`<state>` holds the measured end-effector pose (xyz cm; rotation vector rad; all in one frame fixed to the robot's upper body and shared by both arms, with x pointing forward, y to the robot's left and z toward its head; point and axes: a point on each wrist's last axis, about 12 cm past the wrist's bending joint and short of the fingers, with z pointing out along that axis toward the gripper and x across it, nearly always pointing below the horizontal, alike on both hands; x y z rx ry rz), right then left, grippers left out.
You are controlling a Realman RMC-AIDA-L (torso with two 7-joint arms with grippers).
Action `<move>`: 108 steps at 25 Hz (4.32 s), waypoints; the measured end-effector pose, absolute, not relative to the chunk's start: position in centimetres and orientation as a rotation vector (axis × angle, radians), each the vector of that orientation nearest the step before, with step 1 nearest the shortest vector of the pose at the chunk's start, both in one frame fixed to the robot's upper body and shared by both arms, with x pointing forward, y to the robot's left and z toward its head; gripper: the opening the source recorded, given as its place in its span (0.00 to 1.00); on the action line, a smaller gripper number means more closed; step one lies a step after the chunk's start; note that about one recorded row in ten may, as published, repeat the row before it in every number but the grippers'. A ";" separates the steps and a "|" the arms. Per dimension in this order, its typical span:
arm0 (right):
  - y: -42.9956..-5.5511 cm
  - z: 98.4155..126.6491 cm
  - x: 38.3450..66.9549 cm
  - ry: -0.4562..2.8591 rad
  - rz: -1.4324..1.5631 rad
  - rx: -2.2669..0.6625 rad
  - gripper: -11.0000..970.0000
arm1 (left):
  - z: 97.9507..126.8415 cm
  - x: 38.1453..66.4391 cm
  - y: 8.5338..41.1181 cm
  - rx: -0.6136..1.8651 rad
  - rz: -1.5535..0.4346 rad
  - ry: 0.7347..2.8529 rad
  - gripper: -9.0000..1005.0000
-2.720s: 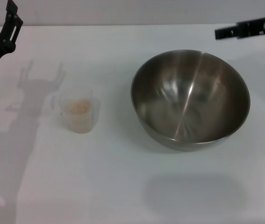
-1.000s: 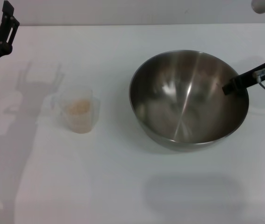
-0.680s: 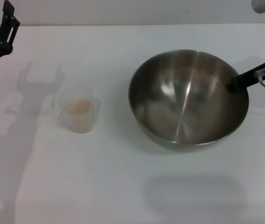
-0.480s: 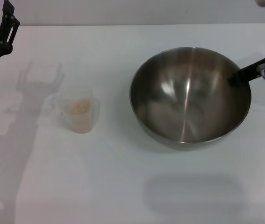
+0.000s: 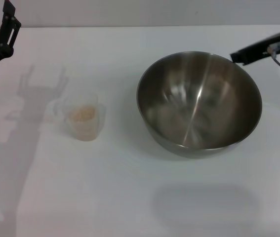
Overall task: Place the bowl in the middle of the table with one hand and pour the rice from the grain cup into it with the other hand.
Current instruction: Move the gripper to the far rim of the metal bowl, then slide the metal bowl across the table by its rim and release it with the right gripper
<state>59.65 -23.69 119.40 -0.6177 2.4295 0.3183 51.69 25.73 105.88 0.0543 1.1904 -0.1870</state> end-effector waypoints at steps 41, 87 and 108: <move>-23.0 115.8 61.1 2.617 0.186 -0.660 0.69 | 106.0 52.0 25.5 0.059 -0.192 1.187 0.84; -23.9 119.4 60.2 2.373 0.387 -0.621 0.04 | 106.0 51.7 25.4 0.057 -0.200 1.179 0.84; -22.3 115.5 60.5 2.417 0.606 -0.615 0.05 | 105.9 51.4 25.5 0.056 -0.200 1.185 0.84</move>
